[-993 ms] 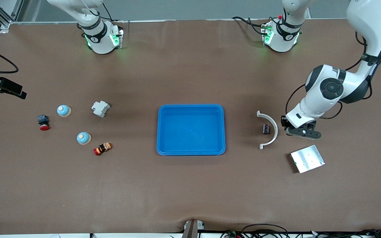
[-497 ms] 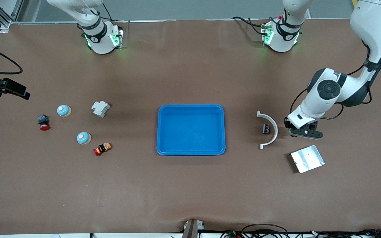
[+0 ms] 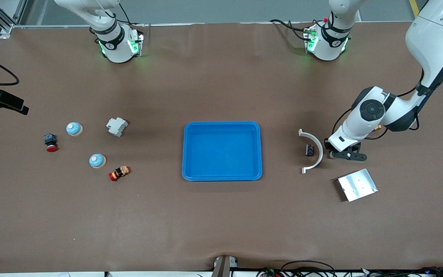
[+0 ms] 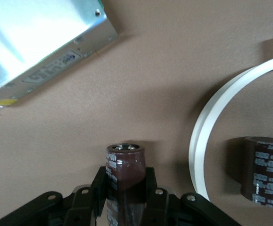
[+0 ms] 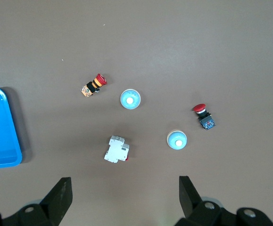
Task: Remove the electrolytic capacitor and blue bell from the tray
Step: 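Lower the capacitor beside the bracket and open the left gripper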
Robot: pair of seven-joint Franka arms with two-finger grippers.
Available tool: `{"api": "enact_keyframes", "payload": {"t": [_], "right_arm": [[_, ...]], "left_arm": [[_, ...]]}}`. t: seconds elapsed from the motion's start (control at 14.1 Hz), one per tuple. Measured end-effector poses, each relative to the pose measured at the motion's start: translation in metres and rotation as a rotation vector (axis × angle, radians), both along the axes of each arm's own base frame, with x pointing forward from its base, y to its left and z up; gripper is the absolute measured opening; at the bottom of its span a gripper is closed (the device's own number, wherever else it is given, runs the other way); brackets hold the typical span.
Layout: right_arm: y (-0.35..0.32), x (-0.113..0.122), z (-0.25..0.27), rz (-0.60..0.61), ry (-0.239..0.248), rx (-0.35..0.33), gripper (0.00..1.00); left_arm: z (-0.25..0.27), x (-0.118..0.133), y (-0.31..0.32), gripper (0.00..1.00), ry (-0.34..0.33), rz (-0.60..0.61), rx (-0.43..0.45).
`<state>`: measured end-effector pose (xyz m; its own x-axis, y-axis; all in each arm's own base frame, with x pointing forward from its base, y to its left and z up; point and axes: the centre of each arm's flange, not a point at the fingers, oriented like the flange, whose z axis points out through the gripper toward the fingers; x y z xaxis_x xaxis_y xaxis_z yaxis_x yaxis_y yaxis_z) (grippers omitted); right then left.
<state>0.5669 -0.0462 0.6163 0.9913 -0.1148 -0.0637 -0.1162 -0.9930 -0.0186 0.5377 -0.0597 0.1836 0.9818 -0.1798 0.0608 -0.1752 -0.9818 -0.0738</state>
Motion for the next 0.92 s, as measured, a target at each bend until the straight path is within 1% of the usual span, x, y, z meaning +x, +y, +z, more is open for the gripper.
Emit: {"api": "enact_keyframes", "payload": {"t": [0.35,0.43,0.57,0.78,0.85,0.92], "right_arm": [[0.009,0.000,0.000,0.015,0.002,0.000,1.00],[0.010,0.000,0.000,0.018,0.002,0.000,1.00],[0.013,0.001,0.000,0.022,0.002,0.000,1.00],[0.012,0.001,0.001,0.022,-0.001,0.000,1.00],[0.012,0.001,0.002,0.021,-0.001,0.000,1.00],[0.012,0.001,0.002,0.021,-0.001,0.000,1.00]], "left_arm": [[-0.005,0.000,0.002,0.36,0.008,0.007,-0.013],[-0.006,0.000,0.002,0.41,0.007,0.005,-0.012],[-0.005,0.001,0.002,0.60,0.000,0.009,-0.010],[-0.003,0.003,0.003,0.92,-0.010,0.038,-0.012],[-0.001,0.005,0.003,0.99,-0.016,0.053,-0.014],[0.001,0.007,0.003,1.00,-0.024,0.068,-0.014]]}}
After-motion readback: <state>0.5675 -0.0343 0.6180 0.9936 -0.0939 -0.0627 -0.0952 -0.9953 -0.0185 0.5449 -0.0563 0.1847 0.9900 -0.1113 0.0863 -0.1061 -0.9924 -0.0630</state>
